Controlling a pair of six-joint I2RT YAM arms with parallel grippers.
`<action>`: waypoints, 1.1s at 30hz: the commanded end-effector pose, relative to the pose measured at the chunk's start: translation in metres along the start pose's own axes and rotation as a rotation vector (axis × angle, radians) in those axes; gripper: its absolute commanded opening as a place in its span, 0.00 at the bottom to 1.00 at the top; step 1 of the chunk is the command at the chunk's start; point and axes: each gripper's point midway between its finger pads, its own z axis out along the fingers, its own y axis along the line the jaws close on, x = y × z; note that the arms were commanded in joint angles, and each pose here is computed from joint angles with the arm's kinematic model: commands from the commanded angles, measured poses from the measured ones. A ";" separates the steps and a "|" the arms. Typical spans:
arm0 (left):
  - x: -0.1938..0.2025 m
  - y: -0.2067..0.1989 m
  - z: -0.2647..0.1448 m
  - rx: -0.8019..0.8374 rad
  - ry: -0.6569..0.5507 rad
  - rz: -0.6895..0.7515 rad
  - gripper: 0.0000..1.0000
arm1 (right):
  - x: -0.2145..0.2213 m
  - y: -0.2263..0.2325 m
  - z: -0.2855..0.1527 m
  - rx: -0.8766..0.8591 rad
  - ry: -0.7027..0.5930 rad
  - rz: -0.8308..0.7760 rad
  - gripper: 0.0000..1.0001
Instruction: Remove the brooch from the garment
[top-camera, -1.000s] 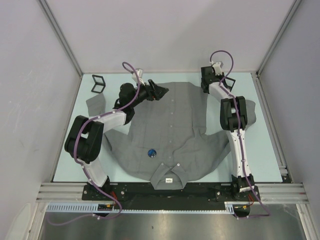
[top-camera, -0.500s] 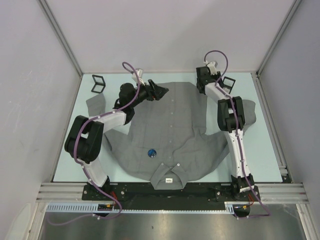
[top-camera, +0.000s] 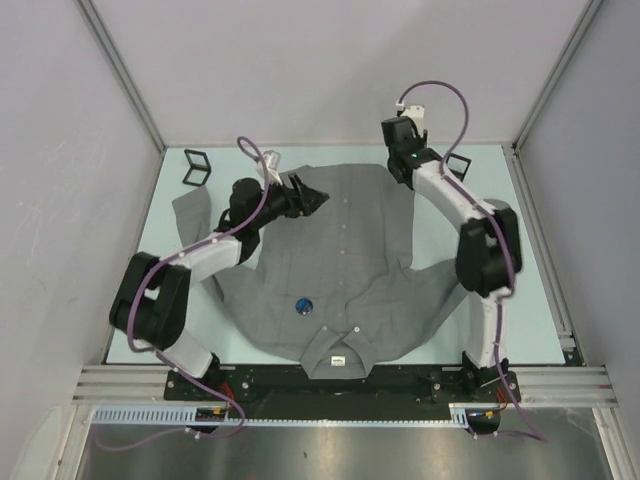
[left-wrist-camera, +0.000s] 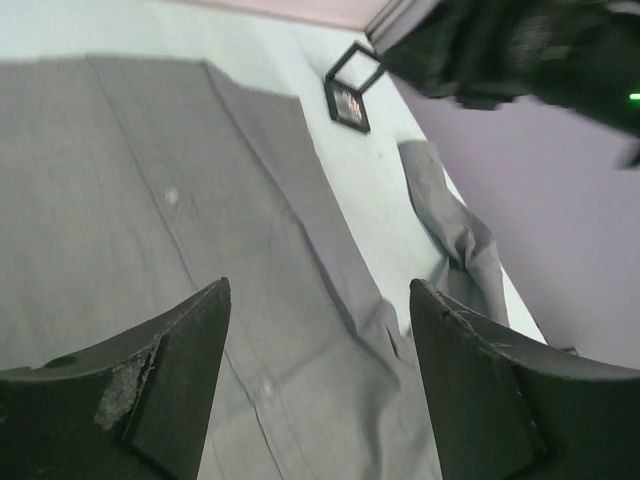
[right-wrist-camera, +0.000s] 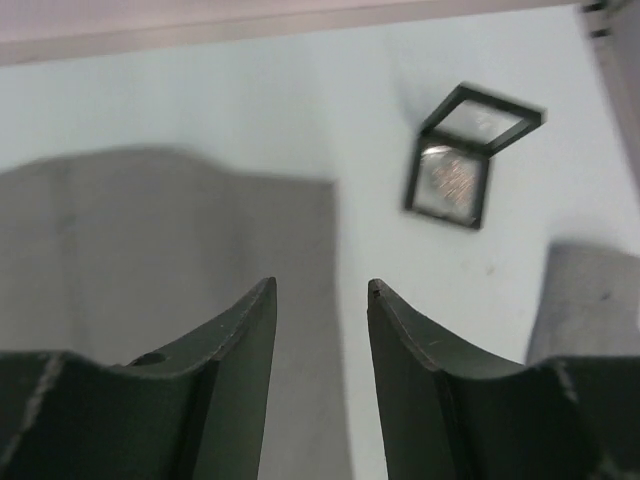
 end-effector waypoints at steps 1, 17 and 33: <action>0.021 -0.022 -0.040 -0.035 0.048 -0.016 0.76 | 0.002 0.042 -0.086 -0.359 0.032 0.211 0.46; 0.152 -0.005 -0.167 -0.332 0.296 -0.150 0.50 | 0.222 0.153 -0.292 -0.978 0.239 0.212 0.44; 0.188 0.016 -0.157 -0.426 0.374 -0.172 0.16 | 0.252 0.178 -0.308 -1.174 0.251 0.248 0.25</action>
